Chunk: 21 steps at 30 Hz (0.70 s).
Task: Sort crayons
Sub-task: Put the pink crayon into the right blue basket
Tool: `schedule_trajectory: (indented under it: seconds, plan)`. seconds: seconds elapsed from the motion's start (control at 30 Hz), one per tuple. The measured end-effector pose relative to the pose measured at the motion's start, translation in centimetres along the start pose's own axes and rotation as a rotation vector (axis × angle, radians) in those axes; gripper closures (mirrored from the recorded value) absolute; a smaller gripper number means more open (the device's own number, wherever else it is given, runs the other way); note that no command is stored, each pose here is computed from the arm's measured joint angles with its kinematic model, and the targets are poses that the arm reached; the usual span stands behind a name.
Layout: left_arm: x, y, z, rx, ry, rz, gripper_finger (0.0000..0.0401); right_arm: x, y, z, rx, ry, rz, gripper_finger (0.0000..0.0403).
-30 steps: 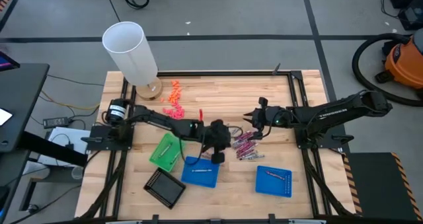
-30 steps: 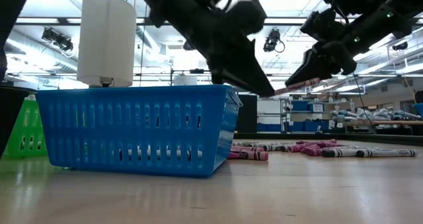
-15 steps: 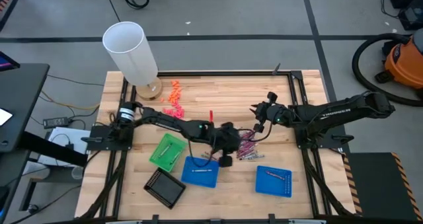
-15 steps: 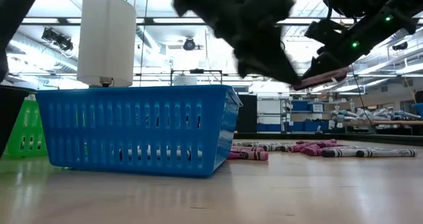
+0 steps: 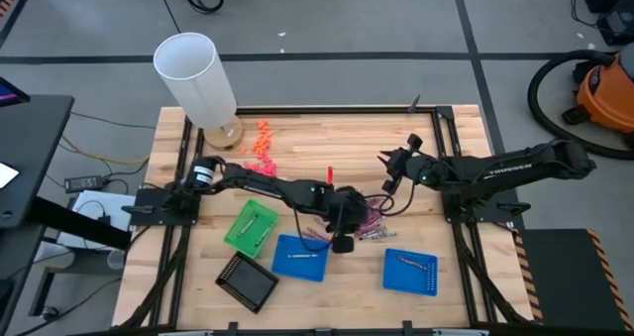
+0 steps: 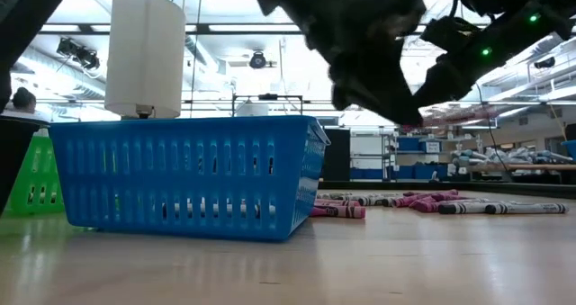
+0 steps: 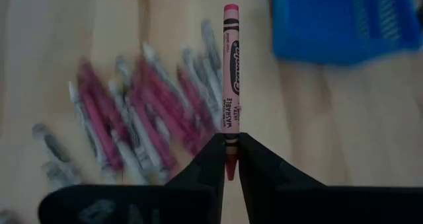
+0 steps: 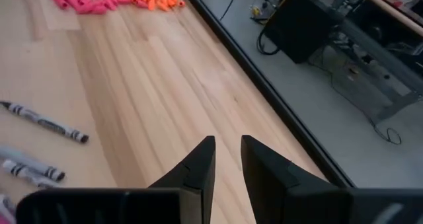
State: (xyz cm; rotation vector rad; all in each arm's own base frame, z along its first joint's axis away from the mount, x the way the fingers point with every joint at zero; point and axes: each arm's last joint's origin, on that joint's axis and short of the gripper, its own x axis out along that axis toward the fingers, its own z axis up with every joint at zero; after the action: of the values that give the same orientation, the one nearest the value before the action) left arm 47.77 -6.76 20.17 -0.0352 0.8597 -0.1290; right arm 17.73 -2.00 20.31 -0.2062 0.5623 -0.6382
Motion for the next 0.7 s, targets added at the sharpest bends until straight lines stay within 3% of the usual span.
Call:
schedule_trajectory:
  seconds: [0.3, 0.7]
  plan:
    - [2.0, -0.6, 1.2, -0.012, -0.045, -0.061, 0.0361, -2.1, -1.1, 0.0, 0.033, -0.039, 0.027, 0.0319]
    - [1.7, -2.2, 3.2, 0.006, -0.129, -0.117, 0.0361, -2.7, -1.7, -0.7, 0.091, -0.097, 0.032, 0.0319]
